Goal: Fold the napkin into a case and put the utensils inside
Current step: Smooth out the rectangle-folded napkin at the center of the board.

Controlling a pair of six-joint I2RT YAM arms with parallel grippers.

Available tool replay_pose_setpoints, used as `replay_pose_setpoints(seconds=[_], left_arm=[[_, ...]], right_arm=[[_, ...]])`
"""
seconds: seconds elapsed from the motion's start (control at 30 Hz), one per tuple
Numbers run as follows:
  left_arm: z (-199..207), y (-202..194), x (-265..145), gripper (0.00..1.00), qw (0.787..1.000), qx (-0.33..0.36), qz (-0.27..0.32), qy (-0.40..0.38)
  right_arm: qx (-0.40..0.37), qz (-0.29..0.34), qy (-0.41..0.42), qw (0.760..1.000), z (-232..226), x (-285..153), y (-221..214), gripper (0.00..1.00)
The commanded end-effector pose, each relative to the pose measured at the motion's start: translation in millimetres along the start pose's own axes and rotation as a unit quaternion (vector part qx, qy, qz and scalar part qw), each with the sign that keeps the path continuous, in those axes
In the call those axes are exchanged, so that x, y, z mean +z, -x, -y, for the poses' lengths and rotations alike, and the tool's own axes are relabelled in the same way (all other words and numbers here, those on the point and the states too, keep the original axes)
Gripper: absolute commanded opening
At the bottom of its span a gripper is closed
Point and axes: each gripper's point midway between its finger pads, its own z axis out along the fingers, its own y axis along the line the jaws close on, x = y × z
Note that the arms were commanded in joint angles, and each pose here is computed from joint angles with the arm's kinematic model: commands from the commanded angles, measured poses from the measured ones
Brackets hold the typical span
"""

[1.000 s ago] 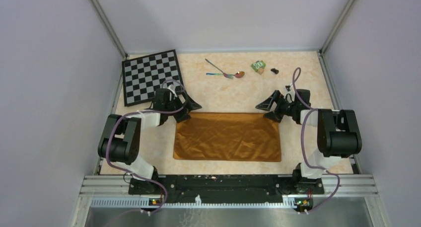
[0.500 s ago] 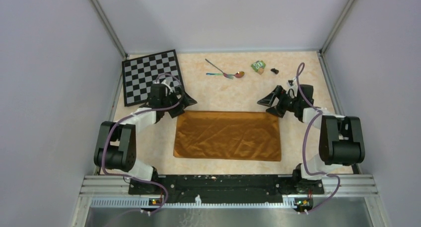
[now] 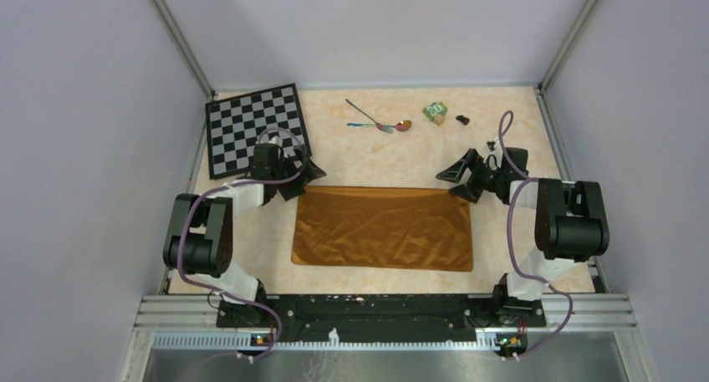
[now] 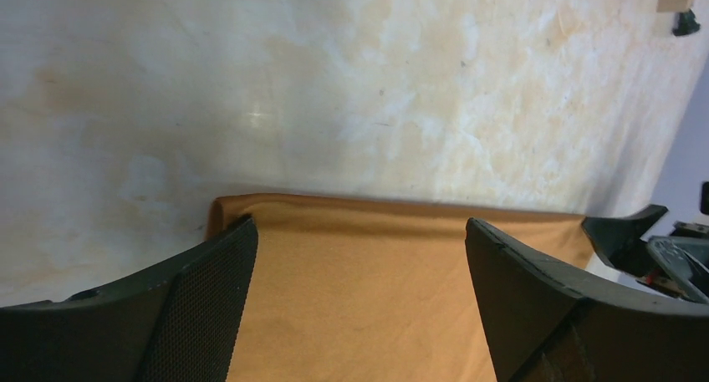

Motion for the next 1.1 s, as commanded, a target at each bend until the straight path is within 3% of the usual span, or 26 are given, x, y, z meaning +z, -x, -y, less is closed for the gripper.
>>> replay_pose_setpoints(seconds=[0.0,0.23,0.33,0.43,0.53,0.63,0.87,0.97,1.07], left_arm=[[-29.7,18.4,-11.7,0.99,0.996,0.023,0.042,0.073],[17.6,12.6,-52.2,0.99,0.998,0.063,0.023,0.013],[35.9,-19.7,-64.6,0.99,0.997,0.069,-0.023,-0.037],[31.4,-55.7,-70.4,0.99,0.995,0.069,-0.066,-0.018],[21.0,-89.5,-74.6,0.99,0.993,0.065,-0.098,-0.004],[4.4,-108.4,-79.3,0.99,0.993,0.046,-0.108,0.018],[-51.1,-112.5,-89.7,0.99,0.983,0.011,-0.087,0.159],[-43.0,-106.9,-97.8,0.99,0.982,0.024,-0.090,0.161],[-15.4,-105.9,-105.6,0.99,0.989,0.059,-0.088,0.107]], right_arm=[[-0.038,0.025,-0.070,0.997,22.5,-5.6,14.5,0.87],[-0.124,0.013,-0.097,0.987,-37.5,-18.3,13.1,0.87],[-0.122,-0.021,-0.037,0.992,-66.3,-13.0,-17.0,0.87],[-0.080,-0.068,0.045,0.993,-85.6,-10.2,-52.9,0.87],[-0.065,-0.087,0.067,0.992,-79.7,-14.1,-74.0,0.87],[-0.072,-0.095,0.021,0.993,-54.9,-18.7,-86.8,0.87],[-0.043,-0.083,-0.073,0.993,0.9,-34.4,-94.8,0.87],[-0.071,-0.072,-0.115,0.988,5.3,-42.6,-86.9,0.87],[-0.102,-0.082,-0.111,0.985,-17.1,-43.9,-89.0,0.86]])
